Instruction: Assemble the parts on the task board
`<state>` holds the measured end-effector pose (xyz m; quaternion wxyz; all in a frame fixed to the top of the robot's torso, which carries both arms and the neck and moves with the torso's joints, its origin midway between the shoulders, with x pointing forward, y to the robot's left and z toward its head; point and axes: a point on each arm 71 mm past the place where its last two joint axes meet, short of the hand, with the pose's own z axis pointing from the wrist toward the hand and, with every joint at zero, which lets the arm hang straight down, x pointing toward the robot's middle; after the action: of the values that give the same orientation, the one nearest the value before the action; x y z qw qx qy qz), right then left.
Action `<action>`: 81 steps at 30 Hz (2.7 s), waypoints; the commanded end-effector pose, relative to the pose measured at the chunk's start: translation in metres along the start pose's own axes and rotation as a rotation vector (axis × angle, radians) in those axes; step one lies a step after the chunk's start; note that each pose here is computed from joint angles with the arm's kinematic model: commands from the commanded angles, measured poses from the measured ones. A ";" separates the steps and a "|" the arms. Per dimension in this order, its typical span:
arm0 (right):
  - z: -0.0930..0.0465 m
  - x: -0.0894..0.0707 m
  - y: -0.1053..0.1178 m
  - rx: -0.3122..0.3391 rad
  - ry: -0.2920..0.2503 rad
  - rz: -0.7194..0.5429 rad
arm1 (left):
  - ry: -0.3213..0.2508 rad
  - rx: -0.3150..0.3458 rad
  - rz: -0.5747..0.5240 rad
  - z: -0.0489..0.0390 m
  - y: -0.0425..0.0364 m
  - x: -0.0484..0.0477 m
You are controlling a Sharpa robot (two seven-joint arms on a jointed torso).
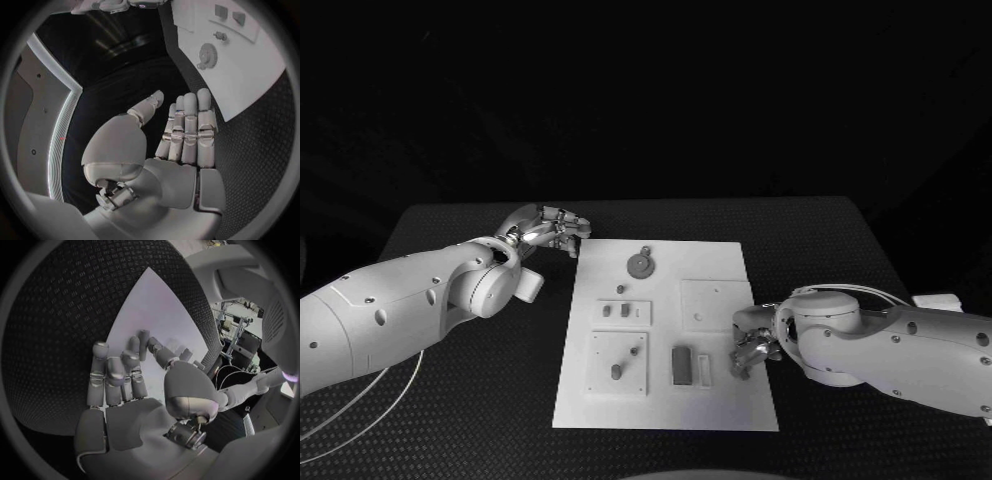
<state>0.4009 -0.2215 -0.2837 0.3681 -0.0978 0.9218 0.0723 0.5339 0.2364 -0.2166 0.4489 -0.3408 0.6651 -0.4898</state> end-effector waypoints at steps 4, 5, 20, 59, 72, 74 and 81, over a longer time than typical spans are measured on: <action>0.005 0.014 -0.001 0.002 0.051 0.008 | 0.012 0.009 -0.007 0.0004 -0.0018 0.0025; 0.006 0.014 -0.001 0.002 0.053 0.006 | 0.012 0.009 -0.007 0.0004 -0.0018 0.0025; 0.003 0.010 0.003 -0.047 -0.015 0.088 | 0.012 0.009 -0.005 0.0000 -0.0018 0.0023; -0.005 0.011 0.014 -0.055 0.095 0.542 | 0.015 0.008 -0.004 -0.0001 -0.0016 0.0023; -0.001 0.014 0.021 -0.069 0.110 0.522 | 0.016 0.008 -0.004 0.0000 -0.0016 0.0023; 0.000 0.015 0.022 -0.068 0.116 0.522 | 0.017 0.008 -0.004 0.0000 -0.0017 0.0027; 0.002 0.017 0.020 -0.058 0.118 0.525 | 0.016 0.007 -0.004 -0.0001 -0.0016 0.0025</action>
<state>0.3878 -0.2053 -0.2924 0.2896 0.1357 0.9290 0.1861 0.5334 0.2361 -0.2166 0.4479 -0.3404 0.6659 -0.4899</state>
